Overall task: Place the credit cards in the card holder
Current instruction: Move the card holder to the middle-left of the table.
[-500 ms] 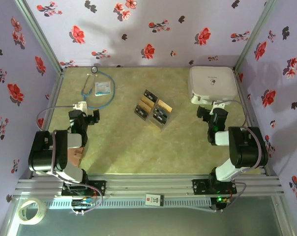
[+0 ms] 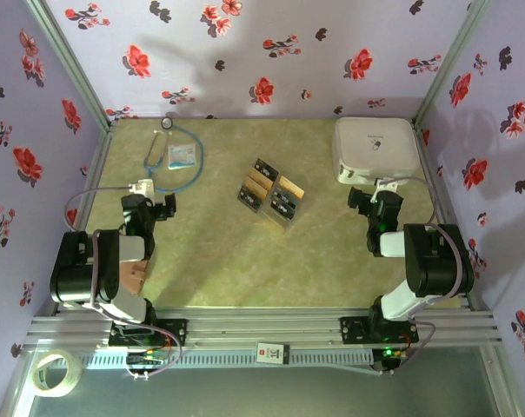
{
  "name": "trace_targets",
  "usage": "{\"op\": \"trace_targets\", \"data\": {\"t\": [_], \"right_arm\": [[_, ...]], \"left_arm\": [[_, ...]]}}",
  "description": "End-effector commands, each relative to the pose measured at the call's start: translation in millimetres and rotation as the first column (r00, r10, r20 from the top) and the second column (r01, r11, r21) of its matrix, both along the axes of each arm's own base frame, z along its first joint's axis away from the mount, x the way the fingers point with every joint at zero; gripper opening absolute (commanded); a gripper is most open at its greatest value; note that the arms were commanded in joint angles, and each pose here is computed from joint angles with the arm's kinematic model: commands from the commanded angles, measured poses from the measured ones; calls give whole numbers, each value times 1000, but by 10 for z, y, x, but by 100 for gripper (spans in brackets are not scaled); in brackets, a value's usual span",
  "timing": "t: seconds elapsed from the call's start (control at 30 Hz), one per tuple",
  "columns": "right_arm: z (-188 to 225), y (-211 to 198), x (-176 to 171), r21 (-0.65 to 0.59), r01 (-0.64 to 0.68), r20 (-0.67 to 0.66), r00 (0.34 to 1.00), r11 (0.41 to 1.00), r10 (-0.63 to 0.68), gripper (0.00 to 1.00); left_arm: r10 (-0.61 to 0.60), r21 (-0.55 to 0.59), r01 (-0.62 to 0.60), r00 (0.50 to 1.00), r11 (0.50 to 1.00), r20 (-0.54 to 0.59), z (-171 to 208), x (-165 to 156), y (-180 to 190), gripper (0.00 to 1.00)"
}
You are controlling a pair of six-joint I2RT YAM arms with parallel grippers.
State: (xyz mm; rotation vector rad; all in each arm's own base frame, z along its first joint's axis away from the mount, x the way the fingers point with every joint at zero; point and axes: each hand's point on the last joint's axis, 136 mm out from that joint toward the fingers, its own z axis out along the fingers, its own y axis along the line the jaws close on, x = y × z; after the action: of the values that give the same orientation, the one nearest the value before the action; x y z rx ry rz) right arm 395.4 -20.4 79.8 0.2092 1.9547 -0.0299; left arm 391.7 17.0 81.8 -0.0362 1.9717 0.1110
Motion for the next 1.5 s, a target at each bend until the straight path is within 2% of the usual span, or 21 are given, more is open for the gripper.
{"op": "trace_targets", "data": {"t": [0.0,0.53,0.73,0.77,0.87,0.97,1.03,1.07,1.1,1.17,1.3,1.4,1.47], "right_arm": [[72,-12,11,-20,6,21,1000,1000,-5,99],[55,-16,11,-12,6,17,1000,1000,-5,99],[223,-16,17,-7,0,-2,1000,1000,0,99],[270,-44,19,-9,17,-10,1000,1000,-17,99],[430,-131,15,-9,75,-33,997,997,-76,99],[627,-290,-25,86,227,-68,973,970,-222,99],[698,-461,-137,186,404,-125,914,895,-387,99],[717,-469,-177,215,434,-162,899,875,-406,99],[763,-421,-163,226,412,-177,908,882,-379,99],[825,-217,-122,299,325,-193,942,897,-276,99],[1099,271,-131,416,81,-118,992,906,-35,99],[1250,644,-227,412,-40,-110,990,910,93,99],[1294,896,-305,391,-104,-132,977,914,168,99]], "left_arm": [[-9,-1,9,999,1000,47,124,72,-29,100],[6,-15,-5,999,1000,52,136,66,8,100],[39,-2,-39,998,999,53,425,-1,48,100],[65,1,-65,997,998,42,501,-23,90,100],[140,-81,-138,990,987,29,729,-110,154,100],[222,-178,-222,975,959,-16,899,-266,208,100],[293,-236,-303,953,923,-78,945,-418,269,100],[326,-258,-344,939,903,-112,986,-501,297,100],[368,-277,-396,918,876,-148,1008,-597,337,100],[430,-294,-493,866,819,-254,968,-818,383,100],[491,-274,-643,742,715,-457,861,-1301,382,100],[516,-242,-707,668,664,-537,785,-1603,385,100],[525,-232,-730,641,643,-560,744,-1751,386,100]]}}
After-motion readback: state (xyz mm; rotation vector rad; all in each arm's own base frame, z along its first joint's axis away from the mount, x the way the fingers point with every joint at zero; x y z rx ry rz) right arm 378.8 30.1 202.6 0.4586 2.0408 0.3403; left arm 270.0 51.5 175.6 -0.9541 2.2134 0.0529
